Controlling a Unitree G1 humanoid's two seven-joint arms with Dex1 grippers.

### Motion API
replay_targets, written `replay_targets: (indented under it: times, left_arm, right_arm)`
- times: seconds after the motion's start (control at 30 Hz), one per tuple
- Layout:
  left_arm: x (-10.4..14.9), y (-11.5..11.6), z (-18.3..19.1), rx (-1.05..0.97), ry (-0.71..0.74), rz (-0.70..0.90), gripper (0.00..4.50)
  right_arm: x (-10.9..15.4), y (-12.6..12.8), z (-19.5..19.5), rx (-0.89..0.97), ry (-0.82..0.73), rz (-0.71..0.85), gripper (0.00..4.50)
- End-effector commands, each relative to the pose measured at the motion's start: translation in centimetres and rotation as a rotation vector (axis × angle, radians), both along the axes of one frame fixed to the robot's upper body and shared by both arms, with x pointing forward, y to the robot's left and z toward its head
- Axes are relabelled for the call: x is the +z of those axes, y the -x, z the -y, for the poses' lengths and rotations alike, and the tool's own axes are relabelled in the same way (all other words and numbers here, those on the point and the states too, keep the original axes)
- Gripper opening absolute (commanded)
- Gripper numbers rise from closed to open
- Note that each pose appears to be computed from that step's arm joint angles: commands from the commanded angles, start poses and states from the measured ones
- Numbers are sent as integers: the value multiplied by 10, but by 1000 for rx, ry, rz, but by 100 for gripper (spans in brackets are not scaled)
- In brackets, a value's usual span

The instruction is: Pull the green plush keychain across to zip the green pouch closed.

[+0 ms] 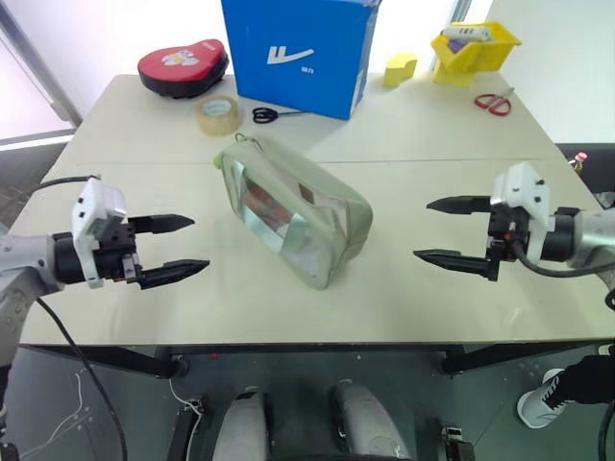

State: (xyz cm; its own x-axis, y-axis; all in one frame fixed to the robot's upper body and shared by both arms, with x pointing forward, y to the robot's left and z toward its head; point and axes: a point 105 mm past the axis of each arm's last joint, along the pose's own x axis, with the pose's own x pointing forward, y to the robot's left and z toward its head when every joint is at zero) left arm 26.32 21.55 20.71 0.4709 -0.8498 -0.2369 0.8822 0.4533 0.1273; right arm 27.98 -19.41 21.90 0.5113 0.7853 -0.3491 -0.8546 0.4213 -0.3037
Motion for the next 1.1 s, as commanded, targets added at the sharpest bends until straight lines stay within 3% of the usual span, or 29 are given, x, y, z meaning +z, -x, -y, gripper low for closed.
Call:
replay_targets:
  times: [0.03, 0.73, 1.1]
  left_arm:
    - [16, 1, -3, 7, 22, 45, 440]
    - [15, 1, -5, 18, 11, 48, 440]
    - [15, 0, -6, 10, 19, 47, 440]
  right_arm:
    - [13, 1, 1, 3, 8, 59, 450]
    - [15, -2, 1, 5, 3, 71, 450]
    - [34, -4, -4, 10, -61, 114, 450]
